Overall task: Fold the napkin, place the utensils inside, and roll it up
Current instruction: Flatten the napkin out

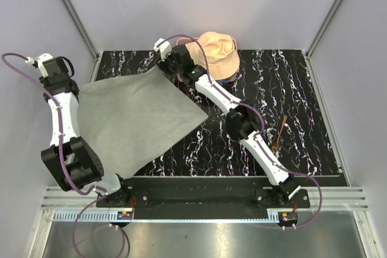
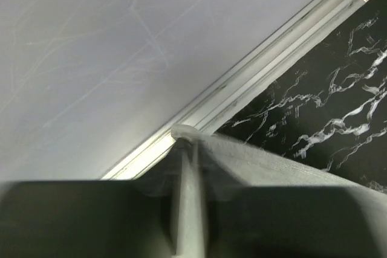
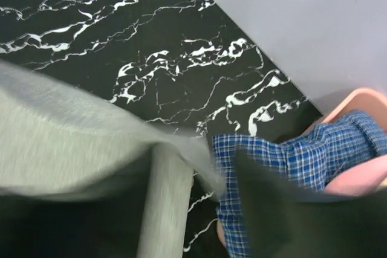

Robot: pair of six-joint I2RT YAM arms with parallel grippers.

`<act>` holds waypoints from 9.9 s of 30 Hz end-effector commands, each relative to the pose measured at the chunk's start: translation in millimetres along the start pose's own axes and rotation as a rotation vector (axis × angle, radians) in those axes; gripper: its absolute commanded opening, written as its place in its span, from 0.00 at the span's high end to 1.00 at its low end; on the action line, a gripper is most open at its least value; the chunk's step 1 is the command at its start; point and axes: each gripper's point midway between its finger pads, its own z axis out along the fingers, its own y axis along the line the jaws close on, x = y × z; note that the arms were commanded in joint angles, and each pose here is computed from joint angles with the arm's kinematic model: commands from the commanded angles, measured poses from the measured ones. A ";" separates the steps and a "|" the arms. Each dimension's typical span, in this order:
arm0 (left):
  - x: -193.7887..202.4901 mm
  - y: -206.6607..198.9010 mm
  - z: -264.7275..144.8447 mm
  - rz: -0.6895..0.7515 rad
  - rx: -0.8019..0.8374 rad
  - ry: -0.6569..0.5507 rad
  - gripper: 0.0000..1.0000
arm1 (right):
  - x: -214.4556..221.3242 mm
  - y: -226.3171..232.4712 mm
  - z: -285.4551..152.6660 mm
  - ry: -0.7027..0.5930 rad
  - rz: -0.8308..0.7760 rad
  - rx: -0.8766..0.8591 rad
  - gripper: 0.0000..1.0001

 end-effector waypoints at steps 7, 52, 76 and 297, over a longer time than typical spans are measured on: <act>-40.2 -36.7 -27.7 -0.097 0.208 -0.109 0.01 | -65.8 -7.2 -51.1 -0.084 0.011 -0.020 0.00; 366.5 -237.8 -237.4 0.062 1.073 0.667 0.01 | 174.3 29.1 -150.1 0.438 0.859 -0.086 0.00; 390.3 -360.6 -268.4 0.189 1.151 0.639 0.01 | 80.6 -32.6 -224.9 0.351 0.680 0.013 0.00; 171.8 -334.2 -18.3 -0.002 0.820 0.435 0.19 | 182.8 131.0 -417.3 0.732 1.144 0.188 0.37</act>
